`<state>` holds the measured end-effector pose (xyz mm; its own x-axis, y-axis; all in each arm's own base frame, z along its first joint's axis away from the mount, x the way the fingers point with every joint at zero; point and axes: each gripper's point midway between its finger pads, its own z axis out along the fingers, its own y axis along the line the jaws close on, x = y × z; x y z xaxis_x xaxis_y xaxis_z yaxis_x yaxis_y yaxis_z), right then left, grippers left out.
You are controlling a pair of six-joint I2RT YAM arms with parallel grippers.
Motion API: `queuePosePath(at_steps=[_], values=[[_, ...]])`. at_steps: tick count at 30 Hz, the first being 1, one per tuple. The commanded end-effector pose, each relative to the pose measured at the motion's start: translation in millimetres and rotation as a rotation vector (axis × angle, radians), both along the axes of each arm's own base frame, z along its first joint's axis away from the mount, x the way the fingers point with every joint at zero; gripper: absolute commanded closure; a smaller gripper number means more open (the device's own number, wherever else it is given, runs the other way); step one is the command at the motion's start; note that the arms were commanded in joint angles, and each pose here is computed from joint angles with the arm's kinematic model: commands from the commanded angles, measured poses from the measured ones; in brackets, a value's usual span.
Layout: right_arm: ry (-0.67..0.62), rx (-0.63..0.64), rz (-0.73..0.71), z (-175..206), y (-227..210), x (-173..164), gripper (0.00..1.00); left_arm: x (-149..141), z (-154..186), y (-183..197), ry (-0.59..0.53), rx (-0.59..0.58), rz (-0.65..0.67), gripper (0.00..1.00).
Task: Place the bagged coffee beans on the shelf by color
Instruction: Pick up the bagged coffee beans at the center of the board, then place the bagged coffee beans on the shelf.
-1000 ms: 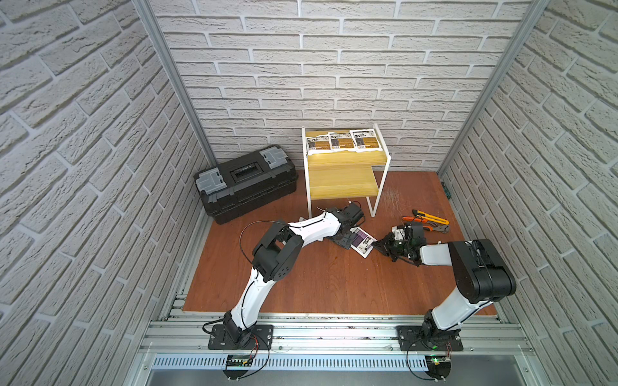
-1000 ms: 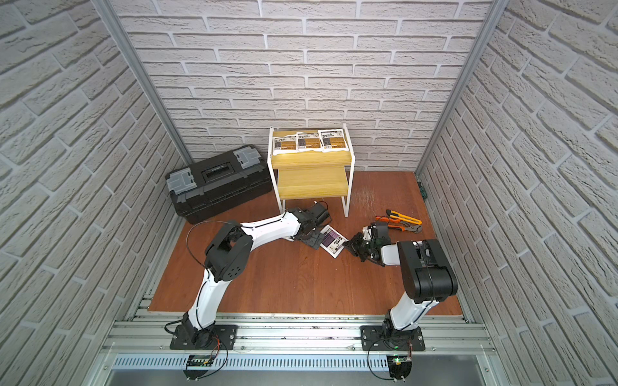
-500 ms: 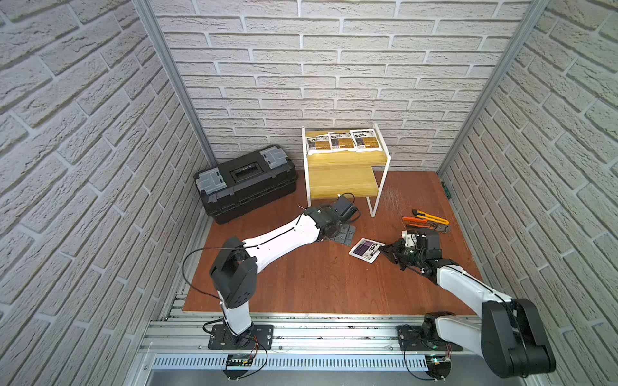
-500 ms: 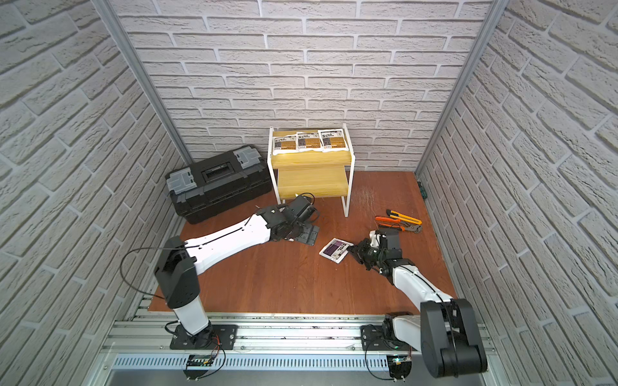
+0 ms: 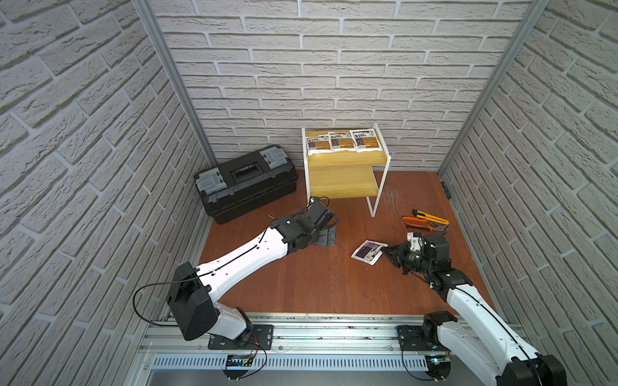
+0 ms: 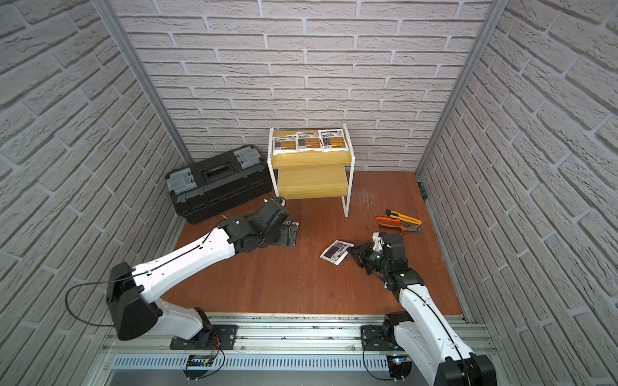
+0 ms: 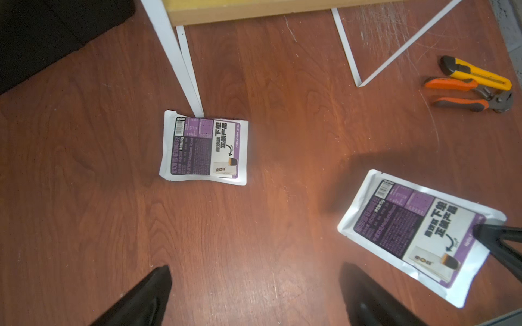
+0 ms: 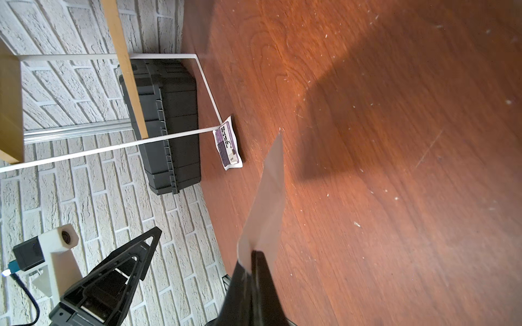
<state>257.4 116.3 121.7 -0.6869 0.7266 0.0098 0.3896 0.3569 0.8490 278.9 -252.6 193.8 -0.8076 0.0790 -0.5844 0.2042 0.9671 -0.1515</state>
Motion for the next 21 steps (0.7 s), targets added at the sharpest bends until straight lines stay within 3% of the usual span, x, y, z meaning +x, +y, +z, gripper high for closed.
queuePosePath(at_steps=[1,12,21], values=[[-0.025,0.015,0.001,7.1,10.8,9.6,0.98,3.8,4.6,4.8,-0.025,-0.019,0.032,0.02],[-0.246,0.042,0.066,93.1,72.6,48.4,0.98,24.1,44.6,82.2,-0.105,-0.103,0.272,0.02],[-0.495,0.077,-0.059,162.7,89.7,89.9,0.98,43.9,67.5,142.6,-0.148,-0.186,0.41,0.01]])
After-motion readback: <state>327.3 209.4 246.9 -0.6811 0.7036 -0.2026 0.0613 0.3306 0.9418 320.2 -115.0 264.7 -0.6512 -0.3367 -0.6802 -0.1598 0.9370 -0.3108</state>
